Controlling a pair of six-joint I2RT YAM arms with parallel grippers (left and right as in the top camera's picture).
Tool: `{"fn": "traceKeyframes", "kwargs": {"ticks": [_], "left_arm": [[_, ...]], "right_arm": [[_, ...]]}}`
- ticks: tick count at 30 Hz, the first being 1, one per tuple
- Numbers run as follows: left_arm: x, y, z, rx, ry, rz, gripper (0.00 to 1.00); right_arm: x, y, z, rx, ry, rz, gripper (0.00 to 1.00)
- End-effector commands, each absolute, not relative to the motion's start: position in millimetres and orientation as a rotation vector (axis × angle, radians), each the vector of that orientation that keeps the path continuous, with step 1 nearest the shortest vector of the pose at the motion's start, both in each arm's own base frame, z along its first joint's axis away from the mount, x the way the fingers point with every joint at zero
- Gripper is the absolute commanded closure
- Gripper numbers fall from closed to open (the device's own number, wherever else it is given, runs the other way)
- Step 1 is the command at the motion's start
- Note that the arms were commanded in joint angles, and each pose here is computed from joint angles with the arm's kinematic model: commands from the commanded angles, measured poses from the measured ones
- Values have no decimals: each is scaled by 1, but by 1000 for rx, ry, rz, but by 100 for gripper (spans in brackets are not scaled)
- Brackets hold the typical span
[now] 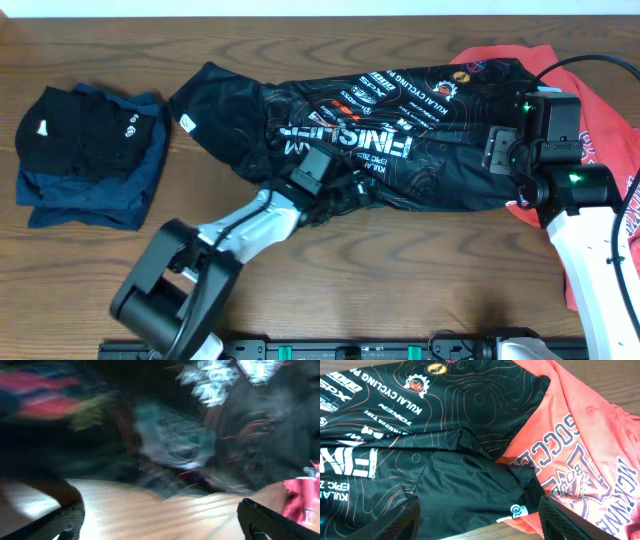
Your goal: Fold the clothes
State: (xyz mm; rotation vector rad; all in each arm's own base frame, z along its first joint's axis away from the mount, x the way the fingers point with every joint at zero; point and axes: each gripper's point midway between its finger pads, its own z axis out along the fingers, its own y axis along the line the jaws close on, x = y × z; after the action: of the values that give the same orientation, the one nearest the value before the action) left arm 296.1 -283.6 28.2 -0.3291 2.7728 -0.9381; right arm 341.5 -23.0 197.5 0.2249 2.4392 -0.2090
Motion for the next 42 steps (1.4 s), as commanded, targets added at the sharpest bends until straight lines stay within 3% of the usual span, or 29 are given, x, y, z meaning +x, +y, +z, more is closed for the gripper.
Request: {"fn": "traceKeyframes", "kwargs": {"ticks": [1, 8, 10, 13, 14, 21, 26, 34, 42], "left_arm": [[288, -300, 14, -328, 2790, -963, 5], [293, -319, 2, -305, 2734, -966, 27], [294, -319, -2, -305, 2734, -960, 43], [297, -314, -6, -317, 2727, -918, 85], [297, -314, -5, -300, 2725, -915, 93], [286, -287, -13, -229, 2817, -778, 94], [284, -217, 11, -290, 2893, -588, 94], [320, -87, 73, -458, 2689, -297, 94], [311, -18, 70, -718, 2687, -193, 94]], "right_arm": [[341, -28, 202, 258, 2422, -218, 26], [341, -28, 202, 258, 2423, -218, 26], [341, -28, 202, 258, 2423, -218, 26], [341, -28, 202, 258, 2423, -218, 26], [341, -28, 202, 258, 2423, -218, 26], [341, -28, 202, 258, 2424, -218, 25], [340, -29, 202, 262, 2426, -222, 25], [337, -33, 199, 274, 2440, -230, 24], [329, -36, 194, 282, 2477, -250, 24]]}}
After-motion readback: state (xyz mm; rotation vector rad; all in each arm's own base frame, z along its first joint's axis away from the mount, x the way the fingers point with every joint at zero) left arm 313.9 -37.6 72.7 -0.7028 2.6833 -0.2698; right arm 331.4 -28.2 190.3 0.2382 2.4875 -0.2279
